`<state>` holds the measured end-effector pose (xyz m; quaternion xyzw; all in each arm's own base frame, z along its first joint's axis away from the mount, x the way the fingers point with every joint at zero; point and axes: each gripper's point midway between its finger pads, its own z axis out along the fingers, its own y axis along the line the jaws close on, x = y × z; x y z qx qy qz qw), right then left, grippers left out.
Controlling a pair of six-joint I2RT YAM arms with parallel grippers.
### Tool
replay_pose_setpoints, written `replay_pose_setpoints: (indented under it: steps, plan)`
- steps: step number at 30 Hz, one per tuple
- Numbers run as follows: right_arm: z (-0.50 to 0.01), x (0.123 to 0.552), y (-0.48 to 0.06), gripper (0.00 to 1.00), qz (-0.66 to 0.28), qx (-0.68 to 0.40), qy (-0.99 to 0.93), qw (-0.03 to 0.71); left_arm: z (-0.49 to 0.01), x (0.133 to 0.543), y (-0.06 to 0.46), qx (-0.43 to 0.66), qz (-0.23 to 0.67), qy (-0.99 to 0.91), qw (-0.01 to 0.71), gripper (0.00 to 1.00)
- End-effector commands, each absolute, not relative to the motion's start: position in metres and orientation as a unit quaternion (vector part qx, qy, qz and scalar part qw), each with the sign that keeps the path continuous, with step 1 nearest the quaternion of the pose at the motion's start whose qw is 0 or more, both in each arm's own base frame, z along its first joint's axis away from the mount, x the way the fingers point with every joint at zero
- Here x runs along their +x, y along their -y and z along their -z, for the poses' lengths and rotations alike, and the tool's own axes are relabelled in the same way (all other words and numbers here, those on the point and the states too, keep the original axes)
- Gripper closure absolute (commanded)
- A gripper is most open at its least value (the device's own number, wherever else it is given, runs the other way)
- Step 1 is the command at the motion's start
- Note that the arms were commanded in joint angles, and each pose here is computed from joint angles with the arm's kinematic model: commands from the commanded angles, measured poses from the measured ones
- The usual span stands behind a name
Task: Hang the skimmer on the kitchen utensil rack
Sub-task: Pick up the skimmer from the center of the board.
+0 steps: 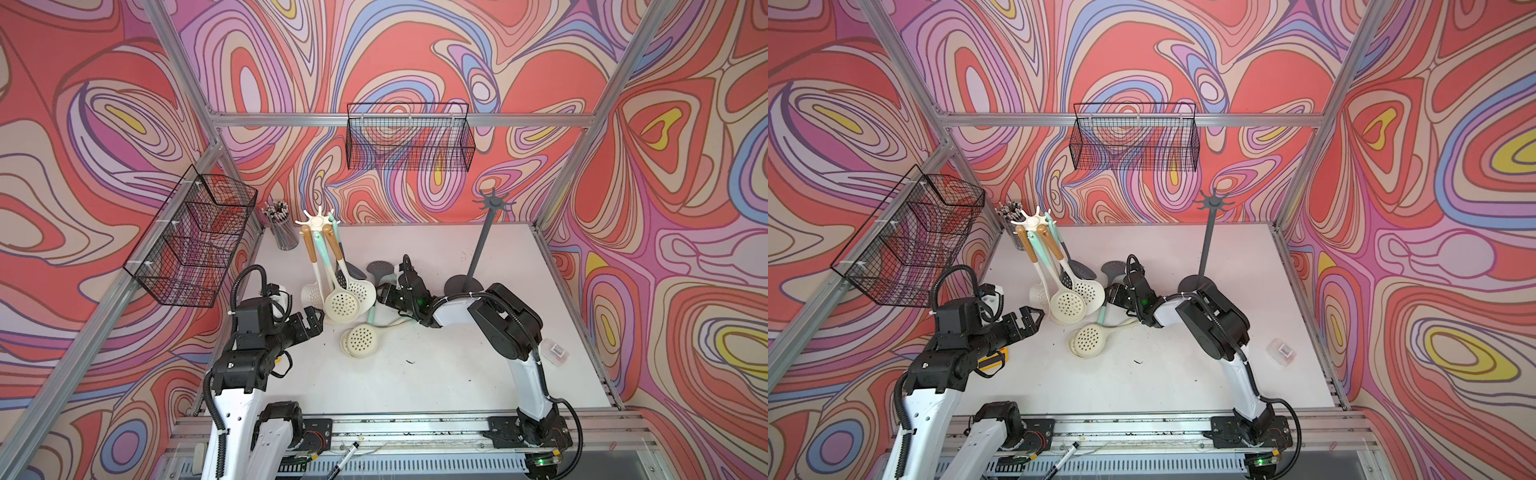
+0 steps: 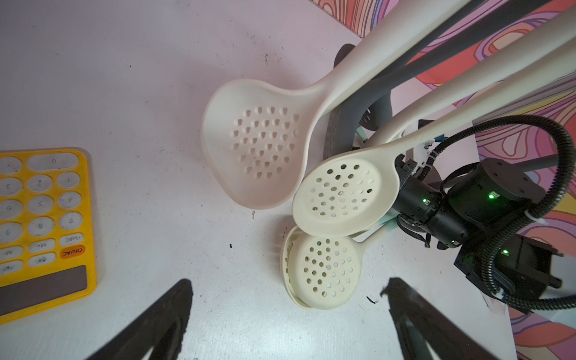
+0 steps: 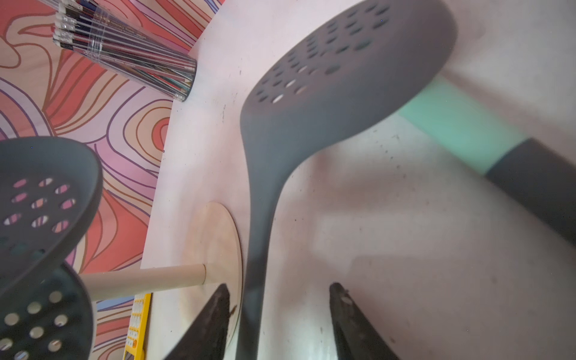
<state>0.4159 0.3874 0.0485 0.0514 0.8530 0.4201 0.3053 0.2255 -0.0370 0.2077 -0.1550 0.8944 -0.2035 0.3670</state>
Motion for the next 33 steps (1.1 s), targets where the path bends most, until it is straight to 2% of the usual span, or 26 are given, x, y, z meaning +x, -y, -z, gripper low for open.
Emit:
replay_pose_setpoints:
  steps: [1, 15, 17, 22, 24, 33]
  plan:
    - [-0.046, 0.421, -0.395, 0.48, -0.446, 0.064, -0.841, 0.300, -0.208, 0.226, 0.039, -0.147, 0.208, -0.893, 0.371, 0.00]
    - [-0.038, 0.427, -0.407, 0.54, -0.485, 0.068, -0.820, 0.298, -0.209, 0.225, 0.040, -0.146, 0.210, -0.891, 0.374, 0.00]
    - [-0.039, 0.428, -0.406, 0.58, -0.488, 0.068, -0.816, 0.303, -0.209, 0.226, 0.040, -0.146, 0.210, -0.891, 0.374, 0.00]
    - [-0.064, 0.428, -0.402, 0.82, -0.503, 0.056, -0.793, 0.339, -0.209, 0.225, 0.041, -0.144, 0.212, -0.891, 0.375, 0.00]
    - [-0.079, 0.429, -0.397, 0.88, -0.505, 0.052, -0.783, 0.360, -0.210, 0.225, 0.042, -0.142, 0.213, -0.891, 0.376, 0.00]
    - [-0.126, 0.449, -0.362, 0.92, -0.479, 0.044, -0.774, 0.411, -0.230, 0.220, 0.051, -0.111, 0.236, -0.880, 0.397, 0.00]
